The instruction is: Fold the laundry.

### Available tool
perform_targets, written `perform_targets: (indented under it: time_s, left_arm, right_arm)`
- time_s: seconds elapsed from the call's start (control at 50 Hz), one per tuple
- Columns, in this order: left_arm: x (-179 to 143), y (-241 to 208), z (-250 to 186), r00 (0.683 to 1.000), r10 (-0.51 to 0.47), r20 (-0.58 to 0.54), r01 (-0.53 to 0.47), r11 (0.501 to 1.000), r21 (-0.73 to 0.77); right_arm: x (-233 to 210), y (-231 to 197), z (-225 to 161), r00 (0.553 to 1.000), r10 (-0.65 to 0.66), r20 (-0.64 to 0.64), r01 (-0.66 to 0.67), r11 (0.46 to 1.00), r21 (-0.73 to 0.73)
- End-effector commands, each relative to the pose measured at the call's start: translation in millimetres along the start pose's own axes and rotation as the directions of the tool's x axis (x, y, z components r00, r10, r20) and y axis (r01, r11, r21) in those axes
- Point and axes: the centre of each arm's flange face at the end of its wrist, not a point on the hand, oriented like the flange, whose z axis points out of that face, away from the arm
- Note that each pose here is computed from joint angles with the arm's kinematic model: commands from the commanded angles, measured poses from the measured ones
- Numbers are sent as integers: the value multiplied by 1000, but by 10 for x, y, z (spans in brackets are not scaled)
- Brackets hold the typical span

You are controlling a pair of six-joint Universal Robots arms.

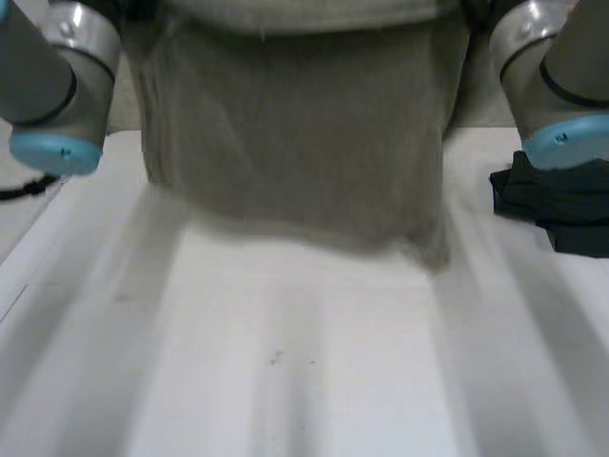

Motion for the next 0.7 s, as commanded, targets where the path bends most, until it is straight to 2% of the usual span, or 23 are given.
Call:
perform_targets:
  time_s: [0.02, 0.06, 0.14, 0.22, 0.3, 0.32, 0.34, 0.4, 0.46, 0.5, 0.54, 0.56, 0.64, 0.7]
  left_arm:
    - [127, -198, -69, 1000, -29, 4, 28, 998, 54]
    - [219, -3, -228, 999, -31, -30, 31, 999, -23]
    - [269, 211, -538, 997, -35, -71, 24, 990, -138]
    - [296, 440, -886, 995, -39, -97, 12, 964, -266]
    - [381, 765, -1326, 989, -50, -139, -13, 907, -421]
    - [395, 818, -1416, 988, -54, -146, -17, 894, -448]
    - [424, 918, -1597, 985, -64, -160, -25, 866, -500]
    - [468, 1026, -1841, 979, -81, -185, -38, 827, -561]
    - [519, 1075, -2067, 968, -113, -224, -46, 796, -603]
    - [542, 1095, -2173, 960, -134, -245, -50, 782, -622]
    - [554, 1103, -2215, 956, -143, -254, -51, 776, -629]
    - [554, 1109, -2228, 956, -145, -256, -52, 773, -632]
    - [512, 1131, -2223, 959, -141, -246, -50, 769, -637]
    - [445, 1116, -2183, 964, -133, -231, -45, 773, -633]
  right_arm:
    - [-8, -269, -70, 1000, 15, -4, -15, 999, 35]
    - [-115, -312, -154, 998, 25, 49, -26, 1000, 13]
    - [-304, -160, -413, 981, 41, 191, -17, 992, -126]
    - [-502, 56, -775, 939, 61, 340, 39, 959, -280]
    - [-766, 352, -1260, 861, 93, 499, 148, 895, -422]
    - [-859, 458, -1475, 824, 119, 554, 193, 860, -472]
    - [-899, 505, -1580, 805, 137, 577, 212, 842, -496]
    - [-1082, 627, -1982, 726, 222, 651, 264, 784, -562]
    - [-1163, 676, -2147, 696, 261, 669, 271, 768, -581]
    - [-1232, 686, -2193, 698, 289, 656, 229, 778, -586]
    - [-1247, 711, -2170, 719, 309, 623, 179, 784, -595]
    - [-1222, 716, -2121, 746, 329, 579, 121, 788, -604]
    - [-1039, 590, -2012, 801, 384, 460, -39, 800, -599]
    - [-828, 648, -1934, 823, 449, 349, -162, 772, -614]
